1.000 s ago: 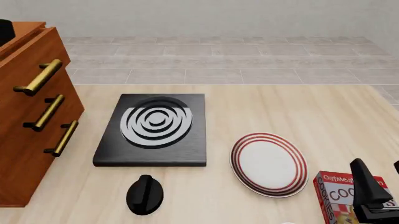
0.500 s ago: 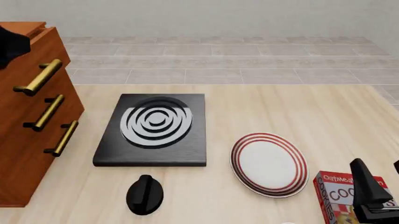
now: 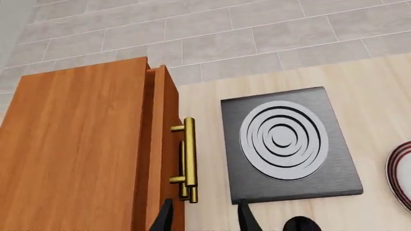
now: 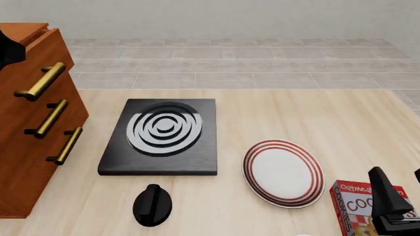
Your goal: Pick the akita bowl in the top layer of the wooden cabinet and place it on the plate.
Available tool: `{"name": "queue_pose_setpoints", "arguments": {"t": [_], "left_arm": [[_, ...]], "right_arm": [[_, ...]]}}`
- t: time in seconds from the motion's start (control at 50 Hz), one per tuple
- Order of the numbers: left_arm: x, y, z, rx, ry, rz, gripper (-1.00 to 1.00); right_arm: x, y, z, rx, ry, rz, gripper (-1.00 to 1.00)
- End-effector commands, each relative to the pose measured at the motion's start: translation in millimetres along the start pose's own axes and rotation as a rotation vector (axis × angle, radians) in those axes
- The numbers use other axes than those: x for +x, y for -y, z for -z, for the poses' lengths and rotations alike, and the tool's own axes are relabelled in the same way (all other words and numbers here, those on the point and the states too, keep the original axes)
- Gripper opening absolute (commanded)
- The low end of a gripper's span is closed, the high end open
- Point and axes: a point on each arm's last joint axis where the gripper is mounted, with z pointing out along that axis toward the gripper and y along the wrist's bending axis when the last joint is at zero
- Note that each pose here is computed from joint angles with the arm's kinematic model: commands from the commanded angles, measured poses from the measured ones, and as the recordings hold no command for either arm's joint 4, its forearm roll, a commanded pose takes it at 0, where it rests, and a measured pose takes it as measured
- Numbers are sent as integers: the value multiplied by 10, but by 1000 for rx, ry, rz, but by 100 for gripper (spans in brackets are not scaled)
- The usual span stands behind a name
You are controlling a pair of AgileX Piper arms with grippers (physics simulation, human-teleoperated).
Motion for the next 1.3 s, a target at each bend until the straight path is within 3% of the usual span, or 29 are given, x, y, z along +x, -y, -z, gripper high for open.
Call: {"name": "queue_pose_setpoints", "arguments": {"t": [0.02,0.34,0.88,1.3], "left_arm": [[-61,-73,-19,-24,-24,2,100],[-57,-143,-55,-54,-33,13,100],[191,-269,-329,-108,-100,56,100],[350,-383,-455,-154,-130,40,100]], "right_arm": [[1,0,0,0,0,0,100],[2,-1,0,-1,0,-1,100],[6,-5,0,-9,-5,4,100],[10,-7,0,-13,-10,7,100]]}}
